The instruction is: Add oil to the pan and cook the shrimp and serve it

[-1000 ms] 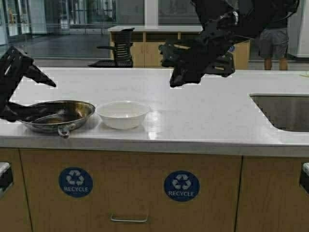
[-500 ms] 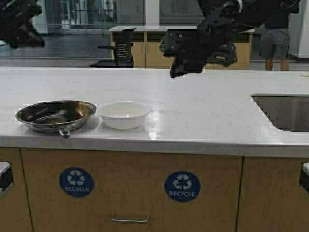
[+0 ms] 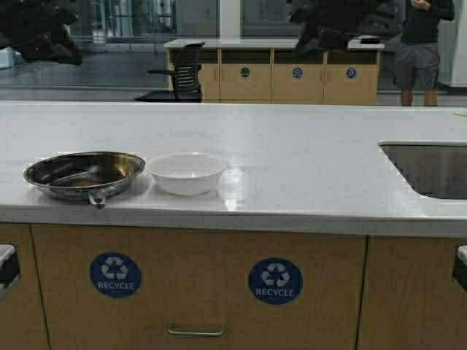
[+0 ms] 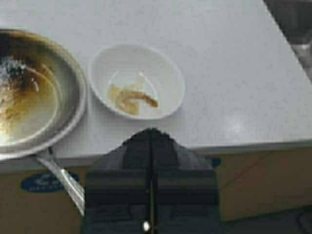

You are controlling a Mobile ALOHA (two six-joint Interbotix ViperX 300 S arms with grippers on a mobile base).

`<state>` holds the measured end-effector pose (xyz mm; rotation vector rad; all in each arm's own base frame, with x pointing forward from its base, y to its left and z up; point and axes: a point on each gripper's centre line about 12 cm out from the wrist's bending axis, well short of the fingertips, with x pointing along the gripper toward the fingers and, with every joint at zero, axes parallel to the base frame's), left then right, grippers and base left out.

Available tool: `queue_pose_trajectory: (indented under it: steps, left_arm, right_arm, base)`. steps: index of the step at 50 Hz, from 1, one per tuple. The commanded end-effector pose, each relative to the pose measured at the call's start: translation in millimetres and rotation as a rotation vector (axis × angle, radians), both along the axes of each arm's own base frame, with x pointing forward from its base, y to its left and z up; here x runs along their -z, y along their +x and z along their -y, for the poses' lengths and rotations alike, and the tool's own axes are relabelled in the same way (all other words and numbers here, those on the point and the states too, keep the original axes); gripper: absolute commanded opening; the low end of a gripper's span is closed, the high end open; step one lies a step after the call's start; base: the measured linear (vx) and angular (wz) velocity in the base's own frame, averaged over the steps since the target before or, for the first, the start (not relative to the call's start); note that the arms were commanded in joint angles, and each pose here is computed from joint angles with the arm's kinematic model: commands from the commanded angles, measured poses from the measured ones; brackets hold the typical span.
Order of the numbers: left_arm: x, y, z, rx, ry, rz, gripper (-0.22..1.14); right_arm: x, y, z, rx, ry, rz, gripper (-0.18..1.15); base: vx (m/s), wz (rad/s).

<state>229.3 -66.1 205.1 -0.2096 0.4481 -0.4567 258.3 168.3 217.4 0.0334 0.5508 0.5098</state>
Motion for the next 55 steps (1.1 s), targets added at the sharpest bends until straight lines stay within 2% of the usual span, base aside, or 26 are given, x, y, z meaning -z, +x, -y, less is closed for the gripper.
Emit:
queue_pose_trajectory:
  steps: [1, 21, 55]
  left_arm:
    - [-10, 4, 1, 0.010, 0.002, 0.034, 0.04]
    - [-14, 7, 0, 0.003, 0.005, 0.041, 0.04]
    - [-14, 9, -1, -0.011, 0.003, 0.047, 0.04]
  right_arm:
    - [-12, -2, 7, 0.004, 0.002, 0.010, 0.06]
    - [-16, -14, 17, -0.027, -0.049, 0.024, 0.06]
    - [-13, -15, 17, -0.029, -0.056, 0.026, 0.06]
  base:
    - [0.00, 0.00]
    - [0.00, 0.00]
    - [0.00, 0.00]
